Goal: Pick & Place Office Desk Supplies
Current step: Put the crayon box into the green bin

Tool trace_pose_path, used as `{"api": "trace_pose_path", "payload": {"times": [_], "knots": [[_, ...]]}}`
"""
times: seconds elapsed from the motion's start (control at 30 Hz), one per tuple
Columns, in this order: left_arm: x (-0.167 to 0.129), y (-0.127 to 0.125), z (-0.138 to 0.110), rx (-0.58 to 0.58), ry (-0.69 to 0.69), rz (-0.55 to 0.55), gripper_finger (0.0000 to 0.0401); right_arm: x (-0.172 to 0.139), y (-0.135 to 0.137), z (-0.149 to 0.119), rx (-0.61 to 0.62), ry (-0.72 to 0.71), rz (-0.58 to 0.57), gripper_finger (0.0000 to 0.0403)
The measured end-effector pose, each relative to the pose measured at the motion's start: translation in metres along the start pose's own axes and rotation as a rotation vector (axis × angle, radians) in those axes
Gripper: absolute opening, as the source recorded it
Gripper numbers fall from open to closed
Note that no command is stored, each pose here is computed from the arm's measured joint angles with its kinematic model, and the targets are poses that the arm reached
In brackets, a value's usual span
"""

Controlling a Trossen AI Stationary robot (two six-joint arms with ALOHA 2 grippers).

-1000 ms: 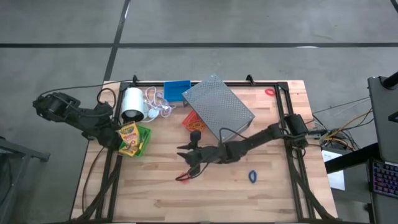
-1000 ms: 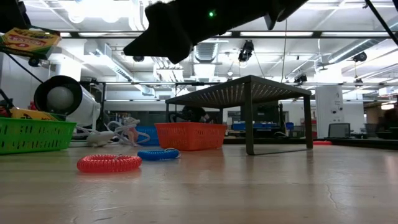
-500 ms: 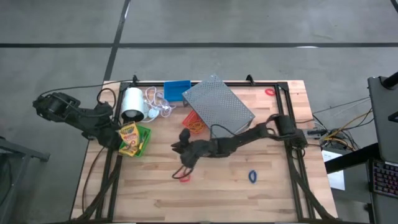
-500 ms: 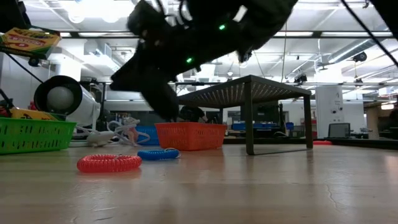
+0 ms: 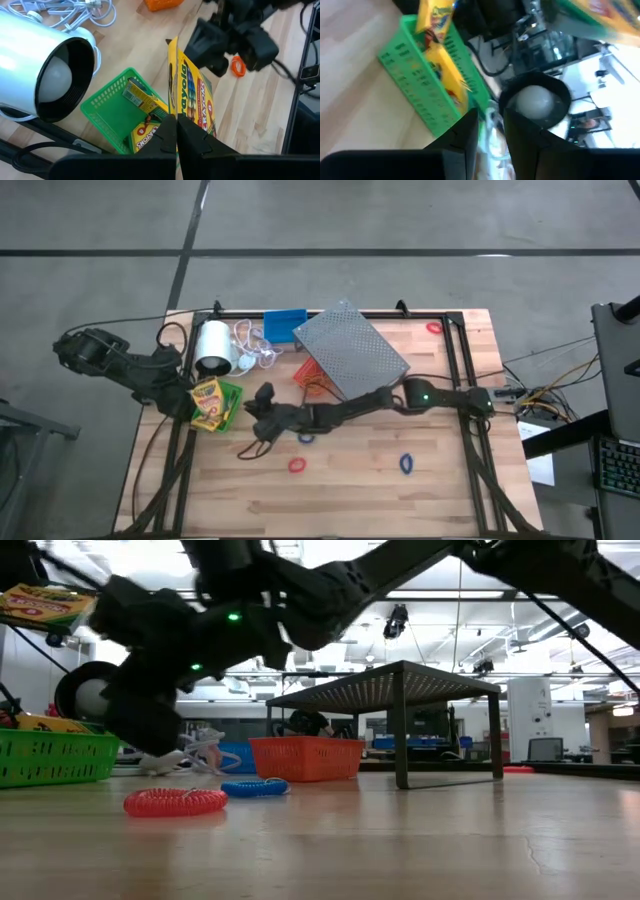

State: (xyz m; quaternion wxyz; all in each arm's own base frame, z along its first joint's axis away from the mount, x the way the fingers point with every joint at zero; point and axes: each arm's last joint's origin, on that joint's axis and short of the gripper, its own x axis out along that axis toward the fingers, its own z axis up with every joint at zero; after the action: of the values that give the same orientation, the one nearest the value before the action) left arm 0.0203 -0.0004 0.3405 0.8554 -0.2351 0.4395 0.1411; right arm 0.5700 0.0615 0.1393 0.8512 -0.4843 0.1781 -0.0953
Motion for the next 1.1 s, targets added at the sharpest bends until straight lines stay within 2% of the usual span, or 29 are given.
{"api": "trace_pose_path", "payload": {"times": [0.17, 0.43, 0.7, 0.87, 1.1], "knots": [[0.000, 0.000, 0.000, 0.000, 0.003, -0.002, 0.0001, 0.013, 0.006, 0.004, -0.048, 0.054, 0.089, 0.0077], [0.000, 0.000, 0.000, 0.000, 0.003, -0.002, 0.0001, 0.030, 0.022, 0.004, -0.054, 0.024, 0.083, 0.0074], [0.000, 0.000, 0.000, 0.000, 0.003, -0.002, 0.0001, 0.036, 0.034, 0.001, -0.130, -0.016, 0.066, 0.0070], [0.000, -0.001, 0.001, -0.004, -0.006, -0.013, 0.0001, 0.037, 0.036, 0.001, -0.150, -0.076, 0.100, 0.0070], [0.000, -0.002, 0.002, -0.008, -0.018, -0.024, 0.0001, 0.039, 0.033, -0.002, -0.148, -0.087, 0.095, 0.0068]]}}
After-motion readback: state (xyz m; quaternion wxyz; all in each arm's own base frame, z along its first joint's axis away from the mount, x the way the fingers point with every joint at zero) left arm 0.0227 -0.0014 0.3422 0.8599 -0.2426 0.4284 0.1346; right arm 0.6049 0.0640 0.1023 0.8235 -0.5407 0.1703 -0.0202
